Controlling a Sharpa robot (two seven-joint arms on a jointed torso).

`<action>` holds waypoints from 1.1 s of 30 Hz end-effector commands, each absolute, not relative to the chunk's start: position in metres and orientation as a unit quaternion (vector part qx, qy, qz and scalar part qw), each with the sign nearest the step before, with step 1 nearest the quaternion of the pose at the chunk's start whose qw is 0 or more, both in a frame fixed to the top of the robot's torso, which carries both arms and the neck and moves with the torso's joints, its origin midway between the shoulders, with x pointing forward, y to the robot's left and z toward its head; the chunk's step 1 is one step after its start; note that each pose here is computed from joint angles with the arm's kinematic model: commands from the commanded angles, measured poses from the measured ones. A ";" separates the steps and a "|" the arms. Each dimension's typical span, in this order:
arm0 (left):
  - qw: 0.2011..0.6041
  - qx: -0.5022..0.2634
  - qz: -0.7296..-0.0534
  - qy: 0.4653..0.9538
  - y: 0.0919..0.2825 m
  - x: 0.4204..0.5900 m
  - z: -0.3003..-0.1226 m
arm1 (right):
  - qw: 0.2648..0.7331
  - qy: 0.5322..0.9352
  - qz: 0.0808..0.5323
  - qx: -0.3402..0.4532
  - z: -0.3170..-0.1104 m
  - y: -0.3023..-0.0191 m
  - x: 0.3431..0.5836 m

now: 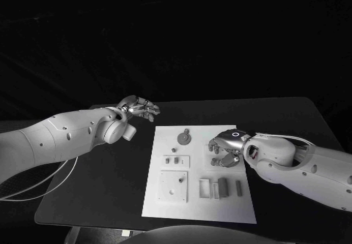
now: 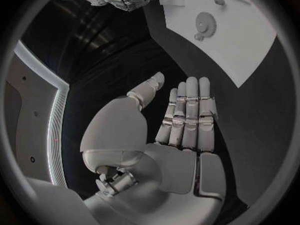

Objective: Assemble the parts on the task board

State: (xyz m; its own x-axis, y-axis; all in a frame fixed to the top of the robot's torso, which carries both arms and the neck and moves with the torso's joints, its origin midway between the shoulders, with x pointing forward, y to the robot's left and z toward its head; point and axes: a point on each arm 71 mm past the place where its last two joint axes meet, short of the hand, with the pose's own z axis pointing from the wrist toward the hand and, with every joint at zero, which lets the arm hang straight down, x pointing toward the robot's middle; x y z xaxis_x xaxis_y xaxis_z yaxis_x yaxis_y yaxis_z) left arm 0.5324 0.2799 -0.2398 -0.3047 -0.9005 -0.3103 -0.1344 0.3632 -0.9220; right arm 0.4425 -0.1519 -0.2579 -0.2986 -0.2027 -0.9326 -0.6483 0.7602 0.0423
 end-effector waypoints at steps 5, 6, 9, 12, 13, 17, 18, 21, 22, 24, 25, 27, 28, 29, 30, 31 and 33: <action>0.456 -0.371 -0.426 0.688 0.278 0.533 -0.238 | 0.501 0.790 0.203 -0.289 -0.273 -0.150 0.436; 0.456 -0.371 -0.426 0.688 0.278 0.533 -0.238 | 0.500 0.790 0.204 -0.290 -0.276 -0.149 0.435; 0.456 -0.372 -0.425 0.688 0.279 0.533 -0.238 | 0.502 0.789 0.207 -0.289 -0.281 -0.148 0.434; 0.456 -0.372 -0.425 0.688 0.279 0.533 -0.238 | 0.504 0.787 0.208 -0.289 -0.281 -0.147 0.435; 0.456 -0.372 -0.425 0.688 0.279 0.533 -0.238 | 0.504 0.786 0.209 -0.289 -0.282 -0.146 0.435; 0.455 -0.371 -0.426 0.688 0.278 0.533 -0.238 | 0.506 0.783 0.215 -0.291 -0.282 -0.142 0.434; 0.455 -0.371 -0.426 0.688 0.278 0.533 -0.238 | 0.505 0.783 0.216 -0.292 -0.282 -0.141 0.433; 0.455 -0.371 -0.426 0.688 0.278 0.533 -0.239 | 0.504 0.782 0.218 -0.293 -0.282 -0.139 0.433; 0.455 -0.372 -0.426 0.688 0.278 0.533 -0.239 | 0.504 0.782 0.219 -0.293 -0.282 -0.138 0.433; 0.455 -0.372 -0.426 0.689 0.278 0.533 -0.239 | 0.505 0.782 0.219 -0.293 -0.282 -0.138 0.433; 0.454 -0.372 -0.425 0.689 0.278 0.533 -0.239 | 0.505 0.782 0.219 -0.293 -0.282 -0.138 0.433; 0.454 -0.372 -0.425 0.689 0.279 0.533 -0.239 | 0.507 0.781 0.218 -0.291 -0.282 -0.139 0.433; 0.454 -0.372 -0.425 0.689 0.279 0.533 -0.239 | 0.508 0.780 0.217 -0.292 -0.282 -0.139 0.434; 0.454 -0.372 -0.424 0.689 0.279 0.533 -0.239 | 0.510 0.780 0.217 -0.292 -0.281 -0.139 0.434; 0.454 -0.373 -0.424 0.689 0.279 0.533 -0.239 | 0.511 0.779 0.216 -0.292 -0.281 -0.140 0.434; 0.454 -0.373 -0.424 0.689 0.279 0.533 -0.239 | 0.511 0.779 0.216 -0.292 -0.281 -0.140 0.434; 0.454 -0.373 -0.424 0.689 0.279 0.533 -0.239 | 0.512 0.779 0.214 -0.292 -0.281 -0.140 0.434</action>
